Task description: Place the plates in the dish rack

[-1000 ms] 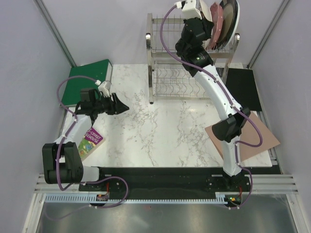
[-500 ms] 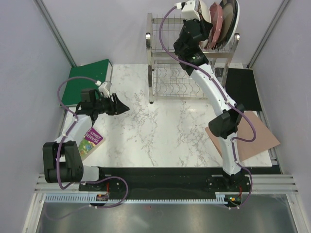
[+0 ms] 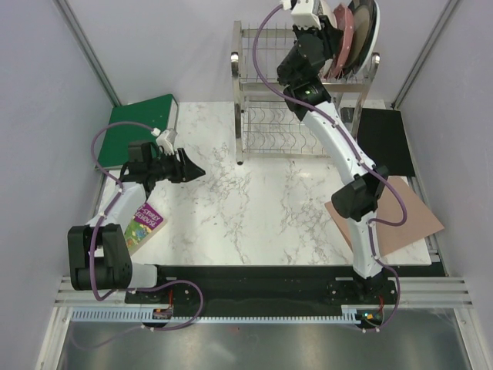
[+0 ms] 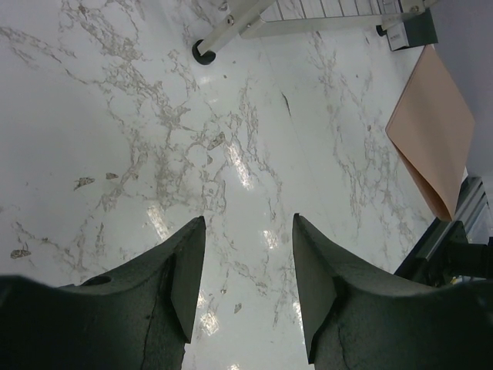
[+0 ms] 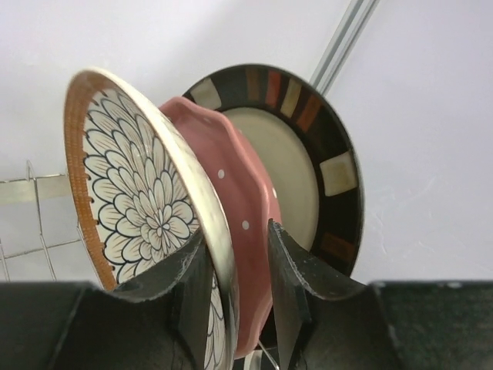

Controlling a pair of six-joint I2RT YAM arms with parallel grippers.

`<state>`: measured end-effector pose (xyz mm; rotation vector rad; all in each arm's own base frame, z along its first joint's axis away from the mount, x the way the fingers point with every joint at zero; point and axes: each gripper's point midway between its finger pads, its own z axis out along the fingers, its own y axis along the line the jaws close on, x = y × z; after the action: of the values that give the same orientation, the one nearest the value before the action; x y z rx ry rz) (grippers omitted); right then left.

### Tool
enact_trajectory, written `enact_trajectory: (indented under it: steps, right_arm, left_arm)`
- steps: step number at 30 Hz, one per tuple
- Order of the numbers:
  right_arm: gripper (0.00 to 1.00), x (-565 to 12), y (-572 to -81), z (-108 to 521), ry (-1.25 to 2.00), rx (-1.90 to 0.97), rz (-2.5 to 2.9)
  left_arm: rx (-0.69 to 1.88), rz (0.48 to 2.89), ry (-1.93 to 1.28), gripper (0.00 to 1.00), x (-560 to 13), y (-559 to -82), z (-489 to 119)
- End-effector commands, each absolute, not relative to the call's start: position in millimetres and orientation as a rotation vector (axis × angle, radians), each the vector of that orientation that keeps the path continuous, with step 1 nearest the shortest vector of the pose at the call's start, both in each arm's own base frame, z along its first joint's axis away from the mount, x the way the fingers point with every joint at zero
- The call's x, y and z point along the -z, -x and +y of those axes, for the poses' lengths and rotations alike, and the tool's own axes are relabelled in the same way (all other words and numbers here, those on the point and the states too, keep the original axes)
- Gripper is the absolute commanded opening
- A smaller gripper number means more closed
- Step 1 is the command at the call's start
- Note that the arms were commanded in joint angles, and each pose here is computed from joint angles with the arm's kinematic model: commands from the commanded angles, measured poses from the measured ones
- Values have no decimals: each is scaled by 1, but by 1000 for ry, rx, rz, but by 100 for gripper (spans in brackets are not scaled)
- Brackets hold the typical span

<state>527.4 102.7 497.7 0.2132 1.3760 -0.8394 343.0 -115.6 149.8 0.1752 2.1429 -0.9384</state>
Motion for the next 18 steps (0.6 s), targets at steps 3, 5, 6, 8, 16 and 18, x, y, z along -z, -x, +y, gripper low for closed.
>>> enact_trajectory:
  steps: [3, 5, 6, 8, 16, 18]
  right_arm:
    - [41, -599, -456, 103, -266, 702, 1161]
    - [41, -616, -442, 106, -259, 678, 1122]
    - [42, -622, -436, 112, -252, 653, 1104]
    - [43, -636, -420, 109, -267, 621, 1080]
    - [78, -627, -372, 94, -154, 517, 1163]
    - [96, -595, -371, 94, -83, 544, 1250]
  left_arm:
    - [985, 2096, -196, 56, -165, -342, -123]
    - [974, 2092, -203, 56, -165, -342, -122]
    - [960, 2084, -216, 57, -166, -341, -122]
    - [930, 2075, -230, 59, -168, -341, -121]
    - [809, 2008, -359, 100, -206, -338, -125]
    - [776, 1963, -407, 100, -225, -336, -127]
